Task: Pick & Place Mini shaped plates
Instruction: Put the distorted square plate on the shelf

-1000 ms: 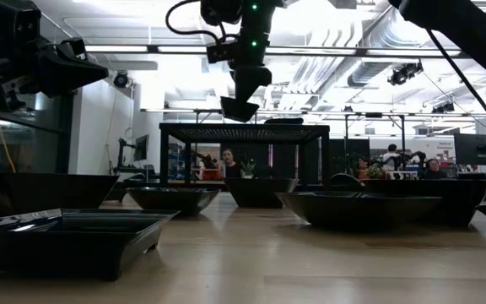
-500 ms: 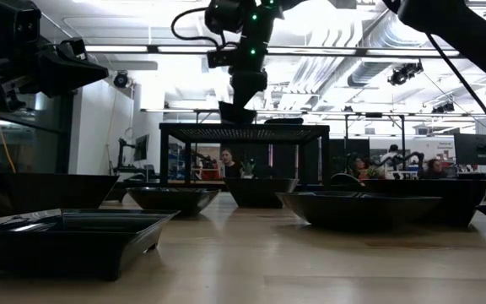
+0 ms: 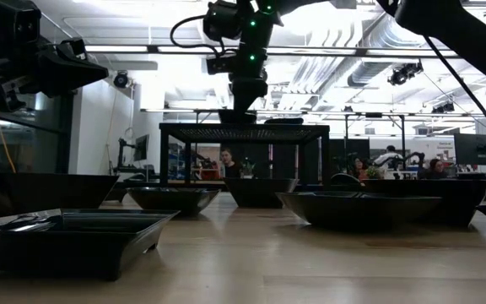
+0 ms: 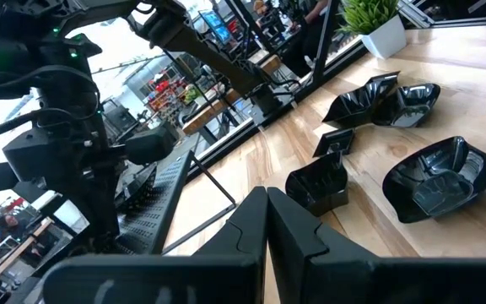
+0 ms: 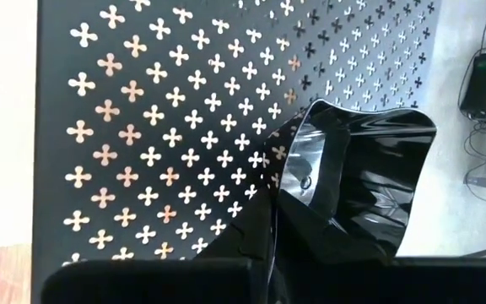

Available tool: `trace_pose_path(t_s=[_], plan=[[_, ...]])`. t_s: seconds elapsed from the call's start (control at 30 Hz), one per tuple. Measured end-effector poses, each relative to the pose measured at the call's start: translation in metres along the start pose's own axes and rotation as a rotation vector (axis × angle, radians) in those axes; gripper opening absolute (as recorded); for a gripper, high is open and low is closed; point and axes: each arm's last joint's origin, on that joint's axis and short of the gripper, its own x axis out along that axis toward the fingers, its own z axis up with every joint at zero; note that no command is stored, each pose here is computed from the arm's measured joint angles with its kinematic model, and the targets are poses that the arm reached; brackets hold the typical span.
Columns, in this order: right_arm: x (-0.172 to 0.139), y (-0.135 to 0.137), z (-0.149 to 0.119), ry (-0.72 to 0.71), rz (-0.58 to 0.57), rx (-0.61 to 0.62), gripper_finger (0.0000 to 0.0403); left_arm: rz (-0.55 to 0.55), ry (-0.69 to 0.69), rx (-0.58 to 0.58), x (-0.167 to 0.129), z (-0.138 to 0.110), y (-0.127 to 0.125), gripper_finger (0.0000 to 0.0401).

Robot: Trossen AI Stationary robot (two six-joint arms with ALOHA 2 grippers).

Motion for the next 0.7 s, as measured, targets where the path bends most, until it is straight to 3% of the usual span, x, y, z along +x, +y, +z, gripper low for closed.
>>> trace_pose_path(t_s=[0.7], plan=[[-0.0002,0.0012,-0.0013,0.017,0.004,0.027,0.0022,0.000,0.000,0.000,0.0000,0.0000,0.0000,0.0003]])
